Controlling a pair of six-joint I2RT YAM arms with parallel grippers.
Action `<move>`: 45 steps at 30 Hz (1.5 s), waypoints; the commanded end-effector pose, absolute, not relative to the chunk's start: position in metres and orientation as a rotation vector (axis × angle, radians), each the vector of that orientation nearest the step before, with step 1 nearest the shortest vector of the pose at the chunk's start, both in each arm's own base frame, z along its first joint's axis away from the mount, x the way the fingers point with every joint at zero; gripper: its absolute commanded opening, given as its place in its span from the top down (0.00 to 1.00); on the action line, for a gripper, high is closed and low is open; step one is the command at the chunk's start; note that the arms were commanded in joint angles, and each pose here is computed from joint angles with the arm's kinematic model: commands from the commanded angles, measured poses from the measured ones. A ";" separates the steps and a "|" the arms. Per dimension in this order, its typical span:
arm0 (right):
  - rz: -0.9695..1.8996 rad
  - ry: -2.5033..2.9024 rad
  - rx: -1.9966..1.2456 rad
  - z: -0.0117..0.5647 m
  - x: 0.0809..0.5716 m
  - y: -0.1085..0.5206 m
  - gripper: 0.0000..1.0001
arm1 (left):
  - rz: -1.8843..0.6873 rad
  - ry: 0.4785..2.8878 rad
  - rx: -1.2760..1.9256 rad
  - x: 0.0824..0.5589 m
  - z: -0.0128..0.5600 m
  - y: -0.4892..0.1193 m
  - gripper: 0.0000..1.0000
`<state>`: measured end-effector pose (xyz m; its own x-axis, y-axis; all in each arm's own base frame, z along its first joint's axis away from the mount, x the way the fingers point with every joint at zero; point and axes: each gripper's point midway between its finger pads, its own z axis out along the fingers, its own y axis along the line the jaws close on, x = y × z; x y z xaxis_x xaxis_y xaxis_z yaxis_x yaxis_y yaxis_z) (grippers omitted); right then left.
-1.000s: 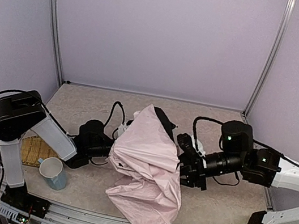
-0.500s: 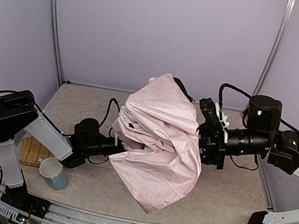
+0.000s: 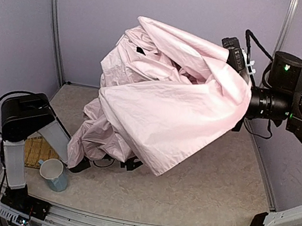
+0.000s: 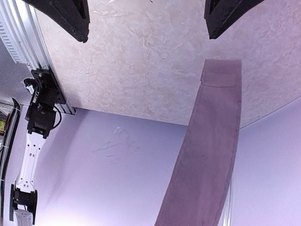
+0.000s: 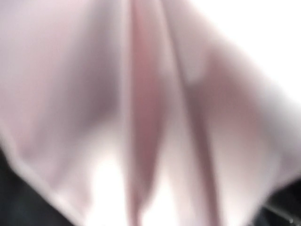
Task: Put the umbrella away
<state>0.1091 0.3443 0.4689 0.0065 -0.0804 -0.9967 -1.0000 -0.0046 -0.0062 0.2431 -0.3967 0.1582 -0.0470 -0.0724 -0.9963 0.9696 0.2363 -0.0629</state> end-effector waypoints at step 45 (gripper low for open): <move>0.720 1.542 -0.674 0.446 0.253 0.258 1.00 | -1.330 1.146 1.317 0.053 0.194 -0.375 1.00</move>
